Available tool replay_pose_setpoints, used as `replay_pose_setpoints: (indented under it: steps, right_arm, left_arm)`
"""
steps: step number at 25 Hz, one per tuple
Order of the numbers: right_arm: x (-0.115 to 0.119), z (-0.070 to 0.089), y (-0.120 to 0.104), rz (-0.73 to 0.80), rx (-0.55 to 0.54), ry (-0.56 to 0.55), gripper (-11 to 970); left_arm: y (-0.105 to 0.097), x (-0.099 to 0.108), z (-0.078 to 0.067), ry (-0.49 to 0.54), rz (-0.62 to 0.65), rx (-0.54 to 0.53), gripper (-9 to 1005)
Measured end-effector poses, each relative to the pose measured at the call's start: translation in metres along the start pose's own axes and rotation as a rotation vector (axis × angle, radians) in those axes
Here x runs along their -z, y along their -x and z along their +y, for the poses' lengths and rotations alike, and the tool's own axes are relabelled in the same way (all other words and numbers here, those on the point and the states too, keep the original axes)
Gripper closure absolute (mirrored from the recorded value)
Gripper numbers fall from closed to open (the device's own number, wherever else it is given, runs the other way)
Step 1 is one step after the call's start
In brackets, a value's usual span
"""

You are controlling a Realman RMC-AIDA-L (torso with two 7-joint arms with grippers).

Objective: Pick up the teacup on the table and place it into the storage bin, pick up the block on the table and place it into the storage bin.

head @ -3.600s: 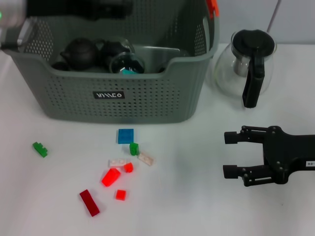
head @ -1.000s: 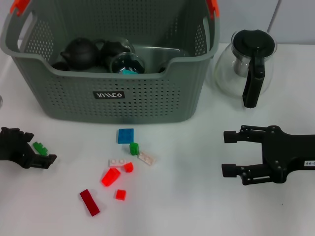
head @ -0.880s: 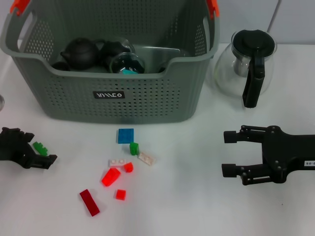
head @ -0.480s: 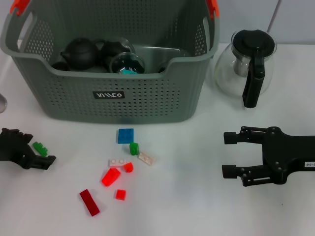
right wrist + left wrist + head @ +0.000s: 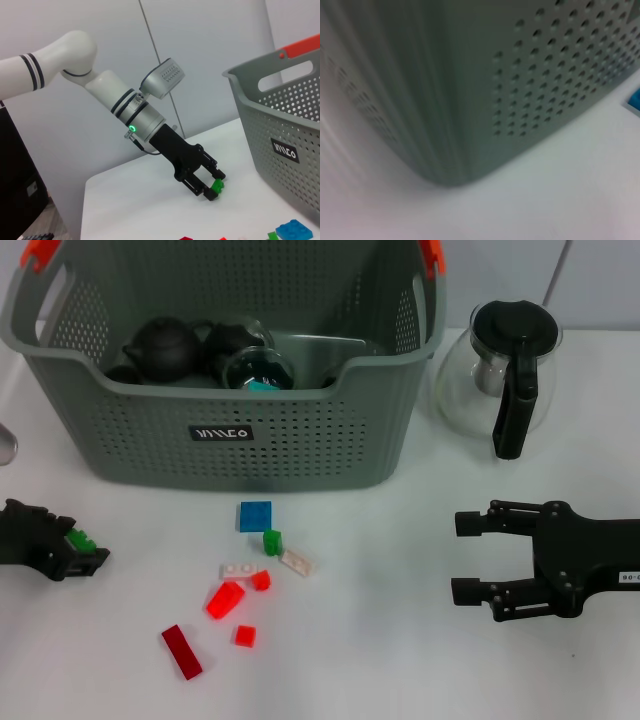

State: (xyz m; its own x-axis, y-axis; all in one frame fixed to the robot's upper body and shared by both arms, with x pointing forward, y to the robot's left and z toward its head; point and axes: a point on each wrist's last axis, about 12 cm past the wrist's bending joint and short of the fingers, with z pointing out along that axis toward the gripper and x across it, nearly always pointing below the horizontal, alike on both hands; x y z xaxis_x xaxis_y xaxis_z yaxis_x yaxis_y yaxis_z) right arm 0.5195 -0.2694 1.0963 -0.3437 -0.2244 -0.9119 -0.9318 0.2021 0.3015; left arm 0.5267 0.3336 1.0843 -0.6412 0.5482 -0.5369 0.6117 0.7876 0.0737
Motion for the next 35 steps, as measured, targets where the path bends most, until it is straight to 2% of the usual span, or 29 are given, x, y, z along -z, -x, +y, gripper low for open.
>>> replay_pose_setpoints:
  steps: [4,10,12,18,21,23,27,29,30,32,33,34,35]
  right_arm:
    - [0.0,0.0,0.0,0.001,0.0,0.0,45]
    - [0.001,0.0,0.0,0.001,0.001,-0.001,44]
    - [0.001,0.0,0.0,0.001,0.001,-0.002,44]
    - [0.001,0.0,0.0,0.0,0.001,0.0,45]
    - [0.001,0.0,0.001,0.0,0.002,0.001,45]
    - [0.001,0.0,0.001,0.0,0.003,0.003,45]
    - [0.0,0.0,0.001,0.002,0.004,0.004,45]
    - [0.0,0.0,0.001,0.003,0.004,0.004,45]
    - [0.0,0.0,0.001,0.004,0.005,0.004,45]
    - [0.0,-0.001,0.002,0.004,0.006,0.004,44]
    - [0.0,-0.001,0.002,0.004,0.007,0.005,44]
    - [-0.001,-0.001,0.002,0.003,0.008,0.006,44]
    - [-0.001,-0.001,0.003,0.003,0.008,0.007,44]
  left_arm:
    - [0.001,0.001,0.001,0.004,-0.005,0.005,306]
    - [0.002,0.002,0.002,0.004,-0.001,0.015,552]
    - [0.002,0.003,0.002,0.005,0.0,0.021,590]
    - [0.007,0.014,0.002,-0.015,-0.035,0.03,591]
    - [0.015,0.037,0.003,-0.086,-0.114,0.043,591]
    - [0.023,0.057,0.003,-0.182,-0.208,0.033,591]
    - [0.044,0.093,-0.001,-0.47,-0.385,-0.036,590]
    - [0.055,0.101,-0.004,-0.56,-0.441,-0.071,590]
    - [0.055,0.101,-0.004,-0.56,-0.441,-0.071,590]
    - [0.083,0.105,-0.01,-0.606,-0.52,-0.127,590]
    - [0.091,0.105,-0.011,-0.609,-0.535,-0.138,590]
    - [0.098,0.105,-0.011,-0.599,-0.546,-0.139,591]
    - [0.114,0.103,-0.009,-0.568,-0.566,-0.134,591]
